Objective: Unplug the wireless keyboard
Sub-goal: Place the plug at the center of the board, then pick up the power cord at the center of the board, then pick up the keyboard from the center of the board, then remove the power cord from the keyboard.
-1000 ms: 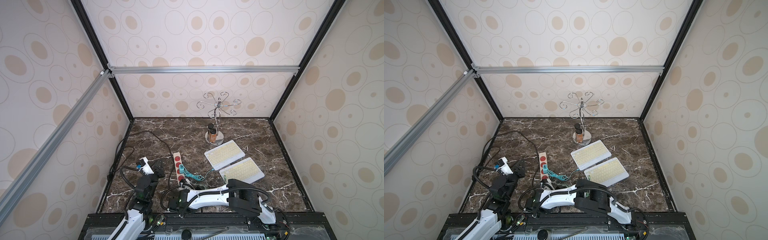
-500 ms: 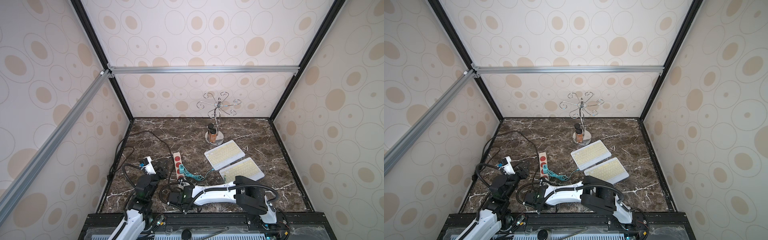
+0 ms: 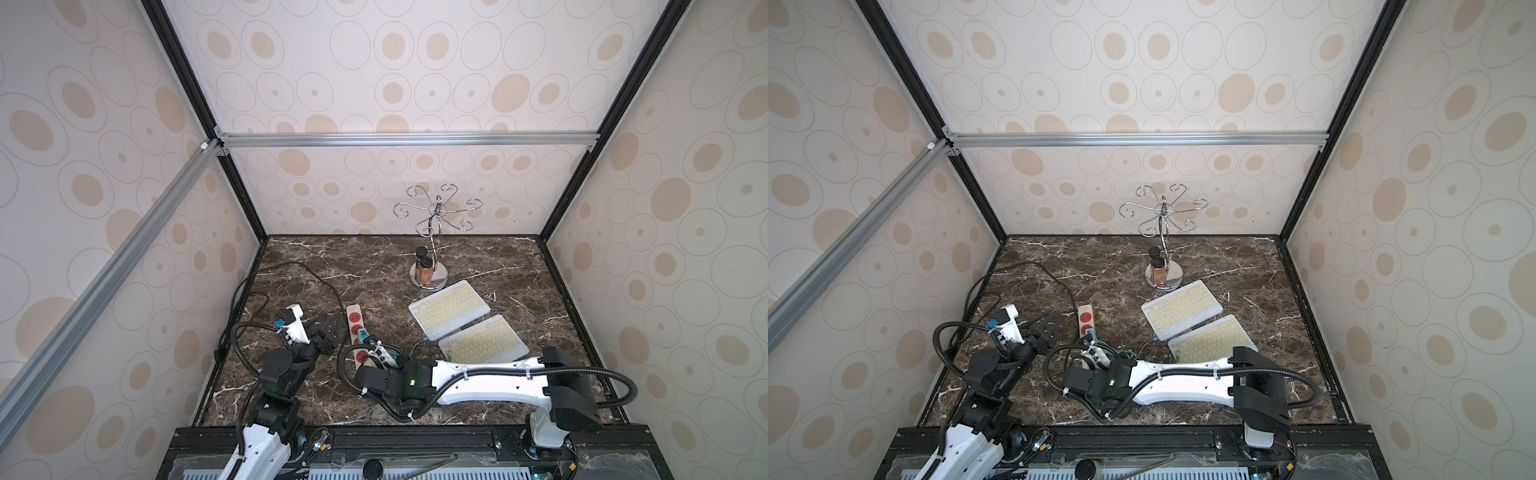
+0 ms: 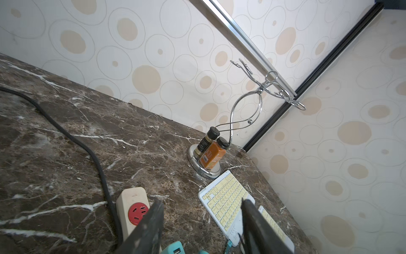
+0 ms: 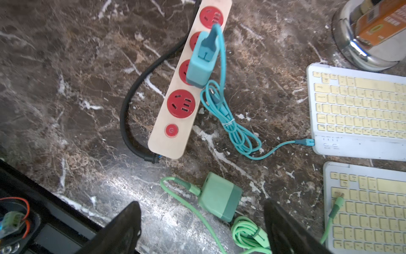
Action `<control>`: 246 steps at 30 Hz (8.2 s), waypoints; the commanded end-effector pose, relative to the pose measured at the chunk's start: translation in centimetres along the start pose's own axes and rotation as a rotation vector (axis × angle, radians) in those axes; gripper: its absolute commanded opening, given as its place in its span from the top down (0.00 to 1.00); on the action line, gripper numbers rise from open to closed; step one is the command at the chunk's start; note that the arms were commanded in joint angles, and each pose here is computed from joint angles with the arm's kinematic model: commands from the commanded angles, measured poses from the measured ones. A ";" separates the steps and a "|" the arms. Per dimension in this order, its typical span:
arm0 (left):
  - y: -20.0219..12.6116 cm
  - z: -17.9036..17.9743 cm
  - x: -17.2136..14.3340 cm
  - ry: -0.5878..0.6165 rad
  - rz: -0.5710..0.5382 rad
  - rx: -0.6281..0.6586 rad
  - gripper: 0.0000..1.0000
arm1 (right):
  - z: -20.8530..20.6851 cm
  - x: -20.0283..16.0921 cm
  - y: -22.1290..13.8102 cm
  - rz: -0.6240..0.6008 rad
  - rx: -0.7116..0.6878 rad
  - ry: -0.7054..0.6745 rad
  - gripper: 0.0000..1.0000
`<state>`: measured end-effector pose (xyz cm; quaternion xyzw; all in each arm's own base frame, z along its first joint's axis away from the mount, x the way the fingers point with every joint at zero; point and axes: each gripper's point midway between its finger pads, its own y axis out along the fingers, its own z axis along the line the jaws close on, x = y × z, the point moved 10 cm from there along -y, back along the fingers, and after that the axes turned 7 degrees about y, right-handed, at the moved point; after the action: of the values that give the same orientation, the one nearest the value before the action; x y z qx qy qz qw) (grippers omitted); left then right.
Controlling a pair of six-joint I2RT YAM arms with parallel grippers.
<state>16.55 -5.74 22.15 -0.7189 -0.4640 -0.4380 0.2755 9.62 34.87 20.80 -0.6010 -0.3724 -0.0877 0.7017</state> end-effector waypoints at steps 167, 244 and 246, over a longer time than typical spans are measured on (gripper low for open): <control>14.8 -13.9 -12.2 0.918 0.980 -0.351 1.00 | -24.8 -2.9 9.2 -0.267 0.554 1.264 0.03; 11.1 -17.0 -5.5 0.581 0.406 -0.576 0.60 | -23.9 1.0 -0.6 -0.900 0.514 1.055 1.00; 11.1 -16.8 -5.7 0.591 0.409 -0.566 0.59 | -23.9 1.2 -0.9 -0.901 0.502 1.062 1.00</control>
<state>19.68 -26.21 24.25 -0.6927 -0.0666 -0.6577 0.2884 20.14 13.31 20.24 -0.1232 -0.1751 -0.5407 0.8135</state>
